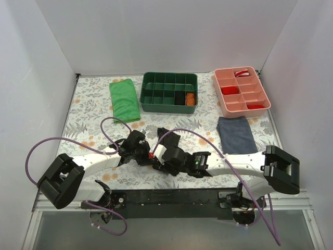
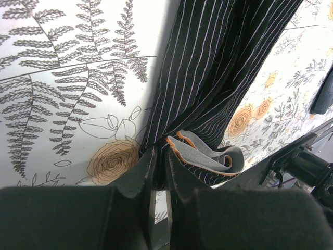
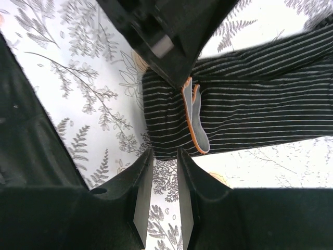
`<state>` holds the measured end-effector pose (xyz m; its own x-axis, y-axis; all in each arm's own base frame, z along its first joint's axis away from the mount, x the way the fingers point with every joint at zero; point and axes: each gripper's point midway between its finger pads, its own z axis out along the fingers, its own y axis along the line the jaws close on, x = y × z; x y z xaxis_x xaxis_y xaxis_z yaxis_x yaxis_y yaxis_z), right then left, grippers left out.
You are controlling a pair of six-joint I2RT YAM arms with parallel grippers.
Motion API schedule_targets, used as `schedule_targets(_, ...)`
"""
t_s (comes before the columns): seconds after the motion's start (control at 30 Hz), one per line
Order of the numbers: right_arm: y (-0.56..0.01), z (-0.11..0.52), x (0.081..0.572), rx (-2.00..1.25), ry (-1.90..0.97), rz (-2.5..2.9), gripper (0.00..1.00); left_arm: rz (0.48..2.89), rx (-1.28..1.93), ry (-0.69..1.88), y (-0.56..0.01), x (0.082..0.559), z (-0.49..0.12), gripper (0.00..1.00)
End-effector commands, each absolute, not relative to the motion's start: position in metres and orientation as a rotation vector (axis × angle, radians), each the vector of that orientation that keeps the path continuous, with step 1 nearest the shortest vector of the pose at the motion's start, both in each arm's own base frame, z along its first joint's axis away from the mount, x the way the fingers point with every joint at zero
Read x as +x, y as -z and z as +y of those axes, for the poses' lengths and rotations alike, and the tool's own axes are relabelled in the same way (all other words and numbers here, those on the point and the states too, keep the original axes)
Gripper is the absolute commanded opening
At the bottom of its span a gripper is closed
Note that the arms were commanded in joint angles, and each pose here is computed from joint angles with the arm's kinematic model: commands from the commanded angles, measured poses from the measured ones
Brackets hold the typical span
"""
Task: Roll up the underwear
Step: Roll the underwear to the center of the board.
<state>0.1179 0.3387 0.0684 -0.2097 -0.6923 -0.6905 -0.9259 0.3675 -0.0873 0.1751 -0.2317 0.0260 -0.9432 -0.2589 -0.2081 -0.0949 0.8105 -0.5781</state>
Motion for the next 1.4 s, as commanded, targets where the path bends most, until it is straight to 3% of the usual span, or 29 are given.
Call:
schedule_targets(0.0, -0.118, 0.356, 0.120, -1.328, -0.485, 1.861, 0.33, 2.851, -0.264, 0.648, 0.005, 0.154, -0.205, 0.00)
schedule_targets(0.27, -0.103, 0.363, 0.102, -1.400, -0.510, 1.875, 0.33, 2.853, -0.268, 0.644, 0.005, 0.154, -0.204, 0.00)
schedule_targets(1.1, -0.046, 0.354, 0.129, -1.499, -0.365, 1.893, 0.31, 2.866, -0.249, 0.664, 0.008, 0.150, -0.205, 0.00)
schedule_targets(1.37, -0.023, 0.342, 0.117, -1.562, -0.403, 1.950, 0.31, 2.875, -0.257, 0.666, 0.012, 0.147, -0.205, 0.00)
